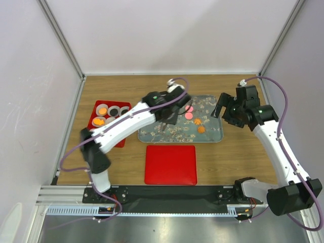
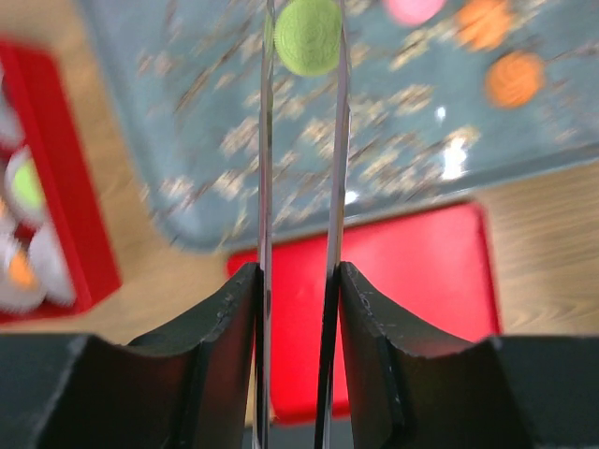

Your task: Pack the cookies

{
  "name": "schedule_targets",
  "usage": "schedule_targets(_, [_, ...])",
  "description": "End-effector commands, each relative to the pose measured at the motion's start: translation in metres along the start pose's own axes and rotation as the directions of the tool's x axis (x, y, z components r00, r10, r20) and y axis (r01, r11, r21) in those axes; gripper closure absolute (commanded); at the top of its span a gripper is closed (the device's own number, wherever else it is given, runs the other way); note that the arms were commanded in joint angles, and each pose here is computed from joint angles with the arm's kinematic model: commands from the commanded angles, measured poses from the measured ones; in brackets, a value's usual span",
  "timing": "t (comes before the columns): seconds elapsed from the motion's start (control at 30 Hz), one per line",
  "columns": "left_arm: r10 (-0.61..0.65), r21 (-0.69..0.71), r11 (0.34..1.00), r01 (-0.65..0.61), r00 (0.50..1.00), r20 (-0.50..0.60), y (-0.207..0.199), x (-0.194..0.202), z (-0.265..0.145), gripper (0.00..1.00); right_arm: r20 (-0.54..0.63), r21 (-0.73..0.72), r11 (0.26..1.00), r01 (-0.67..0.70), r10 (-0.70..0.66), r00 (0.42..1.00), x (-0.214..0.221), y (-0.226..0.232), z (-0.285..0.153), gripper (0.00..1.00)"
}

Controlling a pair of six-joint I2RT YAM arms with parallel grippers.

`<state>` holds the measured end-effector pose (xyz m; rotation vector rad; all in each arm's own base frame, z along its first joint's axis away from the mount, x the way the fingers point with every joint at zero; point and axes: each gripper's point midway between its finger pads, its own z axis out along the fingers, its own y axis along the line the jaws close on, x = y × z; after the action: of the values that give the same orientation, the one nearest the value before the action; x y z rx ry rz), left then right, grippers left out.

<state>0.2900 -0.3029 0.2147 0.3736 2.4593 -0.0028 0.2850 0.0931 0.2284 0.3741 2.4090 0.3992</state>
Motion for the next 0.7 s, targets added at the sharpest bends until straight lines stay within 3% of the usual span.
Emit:
schedule_targets(0.0, [-0.130,-0.042,0.990,0.132,0.991,0.042,0.051,0.014,-0.037,0.58,0.013,-0.041,0.999,0.015,-0.014,1.000,-0.006,0.010,0.007,0.05])
schedule_targets(0.03, [-0.183,-0.021,0.983,0.184,0.981,0.069,0.063,0.016,-0.055,0.58,0.005,-0.039,0.999,0.017,-0.017,1.000,-0.004,0.011,0.011,0.04])
schedule_targets(0.4, [-0.408,-0.129,0.905,0.407,0.913,0.019,0.148,0.120,-0.086,0.57,-0.048,-0.087,0.994,0.061,-0.066,0.997,0.009,0.037,0.036,0.04])
schedule_targets(0.67, [-0.526,-0.151,0.837,0.526,0.849,0.042,0.175,0.147,-0.097,0.57,-0.078,-0.105,0.989,0.102,-0.111,0.991,0.026,0.053,0.045,0.04])
